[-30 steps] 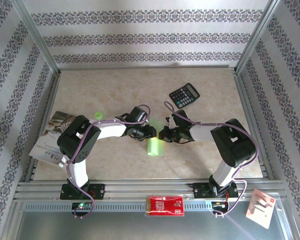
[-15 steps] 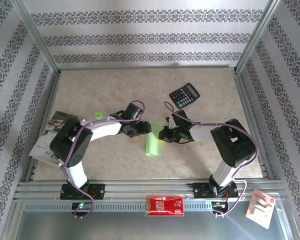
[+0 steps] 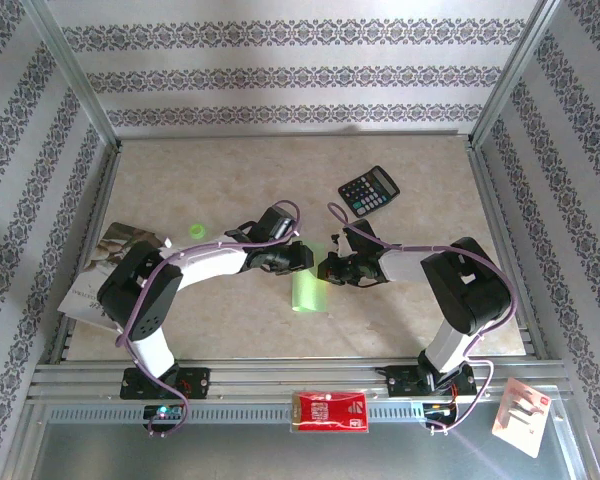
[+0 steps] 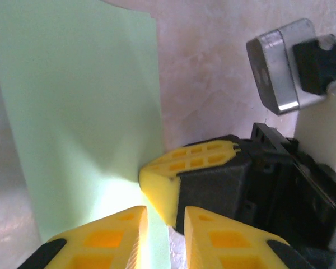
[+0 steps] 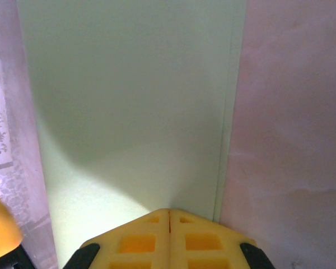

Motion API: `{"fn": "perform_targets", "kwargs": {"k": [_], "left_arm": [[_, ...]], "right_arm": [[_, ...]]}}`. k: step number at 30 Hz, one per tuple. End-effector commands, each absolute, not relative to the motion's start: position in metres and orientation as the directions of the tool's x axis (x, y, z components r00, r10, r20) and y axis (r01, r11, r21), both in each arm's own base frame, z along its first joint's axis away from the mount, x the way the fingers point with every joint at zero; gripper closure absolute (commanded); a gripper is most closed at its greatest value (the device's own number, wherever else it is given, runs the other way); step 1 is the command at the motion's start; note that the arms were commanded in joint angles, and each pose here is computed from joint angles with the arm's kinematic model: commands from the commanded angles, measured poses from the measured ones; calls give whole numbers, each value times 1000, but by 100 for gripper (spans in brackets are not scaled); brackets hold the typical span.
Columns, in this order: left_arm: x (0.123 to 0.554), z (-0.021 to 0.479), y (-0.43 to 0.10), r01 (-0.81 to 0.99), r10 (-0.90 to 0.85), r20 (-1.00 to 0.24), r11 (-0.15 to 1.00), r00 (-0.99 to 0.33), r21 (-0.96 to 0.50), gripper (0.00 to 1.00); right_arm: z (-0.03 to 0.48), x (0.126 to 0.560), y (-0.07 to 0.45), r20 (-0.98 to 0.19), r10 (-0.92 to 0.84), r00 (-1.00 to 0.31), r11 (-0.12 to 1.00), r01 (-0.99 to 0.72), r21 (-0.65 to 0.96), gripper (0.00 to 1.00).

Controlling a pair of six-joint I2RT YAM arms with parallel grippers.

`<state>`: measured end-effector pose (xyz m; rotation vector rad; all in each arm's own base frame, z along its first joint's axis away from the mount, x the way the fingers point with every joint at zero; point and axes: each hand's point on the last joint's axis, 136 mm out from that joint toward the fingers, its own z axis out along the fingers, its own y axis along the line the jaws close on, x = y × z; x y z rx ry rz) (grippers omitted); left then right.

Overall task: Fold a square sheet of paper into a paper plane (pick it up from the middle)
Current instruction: First fold the square sheet of paper in half at the center of the table.

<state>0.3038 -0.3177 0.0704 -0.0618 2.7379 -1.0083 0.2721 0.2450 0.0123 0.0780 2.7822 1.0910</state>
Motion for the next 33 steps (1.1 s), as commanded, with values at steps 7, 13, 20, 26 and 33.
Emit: {"fn": "perform_targets", "kwargs": {"k": [7,13,20,26,33], "left_arm": [[304,16,-288,-57,-147,-114,819,-983,-571,80],[313,23,-277,-50,-163,-146,816,-976,-576,78],[298,64,-306,7,-124,-144,732,-982,-682,76],[271,40,-301,-53,-125,-62,750,-990,-659,76],[261,14,-276,-84,-141,-51,804,-989,-588,76]], "right_arm": [[-41,246,210,-32,119,-992,860,87,503,100],[-42,246,208,-31,120,-992,864,89,496,100],[-40,247,209,-35,121,-992,863,88,497,100],[-40,248,209,-34,120,-992,864,88,496,100],[-40,248,209,-34,118,-992,865,85,494,100]]}}
